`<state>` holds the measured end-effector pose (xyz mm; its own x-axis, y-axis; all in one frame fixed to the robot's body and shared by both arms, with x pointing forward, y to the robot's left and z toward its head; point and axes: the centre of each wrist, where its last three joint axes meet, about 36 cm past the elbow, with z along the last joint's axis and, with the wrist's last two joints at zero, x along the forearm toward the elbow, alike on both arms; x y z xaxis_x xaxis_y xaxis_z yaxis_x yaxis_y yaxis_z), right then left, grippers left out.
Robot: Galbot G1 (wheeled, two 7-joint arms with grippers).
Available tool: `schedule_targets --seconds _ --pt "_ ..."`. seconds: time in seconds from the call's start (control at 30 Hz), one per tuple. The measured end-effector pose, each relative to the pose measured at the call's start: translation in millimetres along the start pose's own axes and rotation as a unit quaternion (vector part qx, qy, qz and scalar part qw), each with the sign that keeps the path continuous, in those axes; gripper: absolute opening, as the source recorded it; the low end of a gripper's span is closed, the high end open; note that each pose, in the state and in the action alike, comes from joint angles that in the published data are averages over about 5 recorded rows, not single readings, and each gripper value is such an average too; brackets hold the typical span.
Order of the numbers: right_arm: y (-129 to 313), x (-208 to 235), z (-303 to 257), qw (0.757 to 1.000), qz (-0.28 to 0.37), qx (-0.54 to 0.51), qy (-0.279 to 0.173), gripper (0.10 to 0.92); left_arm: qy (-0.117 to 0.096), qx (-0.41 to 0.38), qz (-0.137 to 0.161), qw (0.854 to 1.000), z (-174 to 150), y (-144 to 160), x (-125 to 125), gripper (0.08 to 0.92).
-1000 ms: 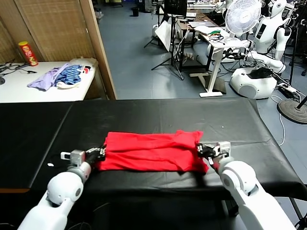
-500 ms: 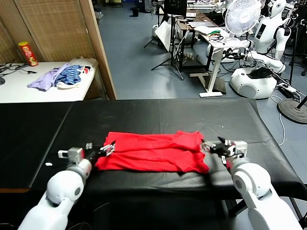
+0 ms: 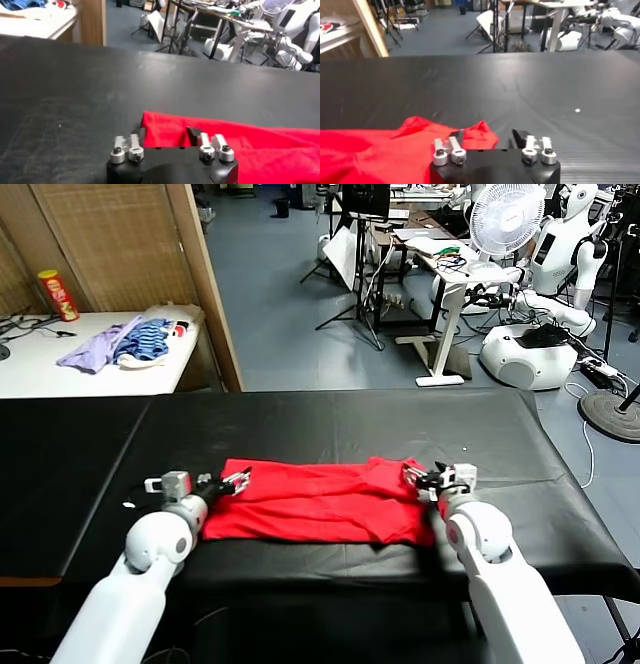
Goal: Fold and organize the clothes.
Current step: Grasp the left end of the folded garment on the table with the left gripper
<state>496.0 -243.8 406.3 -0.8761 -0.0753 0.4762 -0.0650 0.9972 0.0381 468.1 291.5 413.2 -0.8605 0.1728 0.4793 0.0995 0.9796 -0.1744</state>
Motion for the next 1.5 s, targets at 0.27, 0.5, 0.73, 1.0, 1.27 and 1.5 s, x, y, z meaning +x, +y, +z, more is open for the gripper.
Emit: schedule_targets --seconds 0.27,0.5,0.73,1.0,1.27,1.5 --pt "16.8 -2.9 13.8 0.999 0.031 0.009 -0.027 0.143 -0.009 -0.039 -0.057 0.998 13.4 -4.3 -8.5 0.135" --pt "22.4 -12.0 19.3 0.998 0.038 0.014 -0.054 0.142 -0.049 -0.086 -0.106 0.989 20.2 -10.3 -18.8 0.134" --pt "11.8 -1.6 18.9 0.998 0.006 0.021 -0.058 0.328 -0.054 -0.091 -0.1 0.989 20.2 -13.5 -19.7 0.259" --pt "-6.6 51.8 11.3 0.995 -0.006 0.032 -0.092 0.723 -0.054 -0.091 -0.089 0.99 18.4 -9.3 -2.7 0.685" --pt "-2.4 105.0 15.6 0.993 -0.02 0.03 -0.116 0.798 -0.067 -0.068 -0.086 0.992 10.7 2.3 26.0 0.797" --pt "3.5 119.3 18.5 0.992 -0.022 0.028 -0.12 0.798 -0.044 0.014 -0.06 0.997 22.5 8.6 38.4 0.798"
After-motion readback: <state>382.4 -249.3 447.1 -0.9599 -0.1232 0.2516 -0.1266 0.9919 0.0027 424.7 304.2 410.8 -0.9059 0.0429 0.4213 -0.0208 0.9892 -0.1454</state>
